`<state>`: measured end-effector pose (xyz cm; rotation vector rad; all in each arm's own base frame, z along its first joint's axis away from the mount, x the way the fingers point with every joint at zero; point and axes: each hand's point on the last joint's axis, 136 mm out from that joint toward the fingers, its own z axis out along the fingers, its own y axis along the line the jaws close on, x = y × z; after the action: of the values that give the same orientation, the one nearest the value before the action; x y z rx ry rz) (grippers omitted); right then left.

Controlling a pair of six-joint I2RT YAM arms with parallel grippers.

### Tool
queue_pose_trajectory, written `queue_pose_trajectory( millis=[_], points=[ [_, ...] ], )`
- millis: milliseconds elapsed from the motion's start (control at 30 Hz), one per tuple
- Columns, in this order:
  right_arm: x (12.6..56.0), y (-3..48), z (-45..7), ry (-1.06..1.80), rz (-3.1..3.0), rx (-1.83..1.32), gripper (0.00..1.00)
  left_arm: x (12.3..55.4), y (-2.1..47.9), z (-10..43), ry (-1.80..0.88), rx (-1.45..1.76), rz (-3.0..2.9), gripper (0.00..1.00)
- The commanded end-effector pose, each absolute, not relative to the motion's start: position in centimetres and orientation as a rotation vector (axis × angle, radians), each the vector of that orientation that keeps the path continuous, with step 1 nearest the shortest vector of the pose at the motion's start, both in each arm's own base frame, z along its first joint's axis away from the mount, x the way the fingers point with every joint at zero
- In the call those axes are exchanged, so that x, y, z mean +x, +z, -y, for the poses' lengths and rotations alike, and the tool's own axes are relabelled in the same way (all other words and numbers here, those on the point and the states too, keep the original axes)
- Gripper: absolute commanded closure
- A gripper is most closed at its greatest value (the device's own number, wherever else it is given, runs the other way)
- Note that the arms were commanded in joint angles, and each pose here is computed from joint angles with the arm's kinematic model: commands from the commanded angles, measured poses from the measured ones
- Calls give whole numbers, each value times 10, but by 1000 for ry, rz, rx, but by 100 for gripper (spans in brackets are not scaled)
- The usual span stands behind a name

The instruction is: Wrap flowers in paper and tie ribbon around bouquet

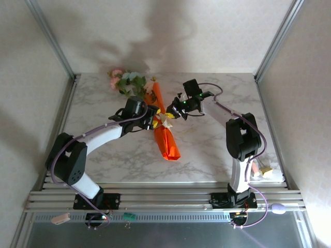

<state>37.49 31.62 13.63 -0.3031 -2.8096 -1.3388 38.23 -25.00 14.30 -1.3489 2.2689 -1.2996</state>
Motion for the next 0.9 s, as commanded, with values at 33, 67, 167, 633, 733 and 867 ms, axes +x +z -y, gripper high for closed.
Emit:
queue_pose_trajectory(
  millis=[33,67,167,633,733,867],
  points=[
    [373,134,-319,-1361,2765,-245,100,396,129,245,-1243,-1417,-2255,44],
    [373,134,-319,-1362,2764,-243,100,398,126,246,-1234,-1419,-2261,44],
    [372,133,-320,-1371,2755,-237,100,402,115,244,-1165,-1428,-2298,44],
    [366,129,-319,-1389,2709,-69,100,414,100,241,-1098,-1403,-2338,60],
    [362,126,-317,-1367,2707,4,100,412,99,243,-1065,-1382,-2379,53],
    [359,124,-314,-1342,2717,67,100,410,94,242,-990,-1367,-2435,57]
  ],
)
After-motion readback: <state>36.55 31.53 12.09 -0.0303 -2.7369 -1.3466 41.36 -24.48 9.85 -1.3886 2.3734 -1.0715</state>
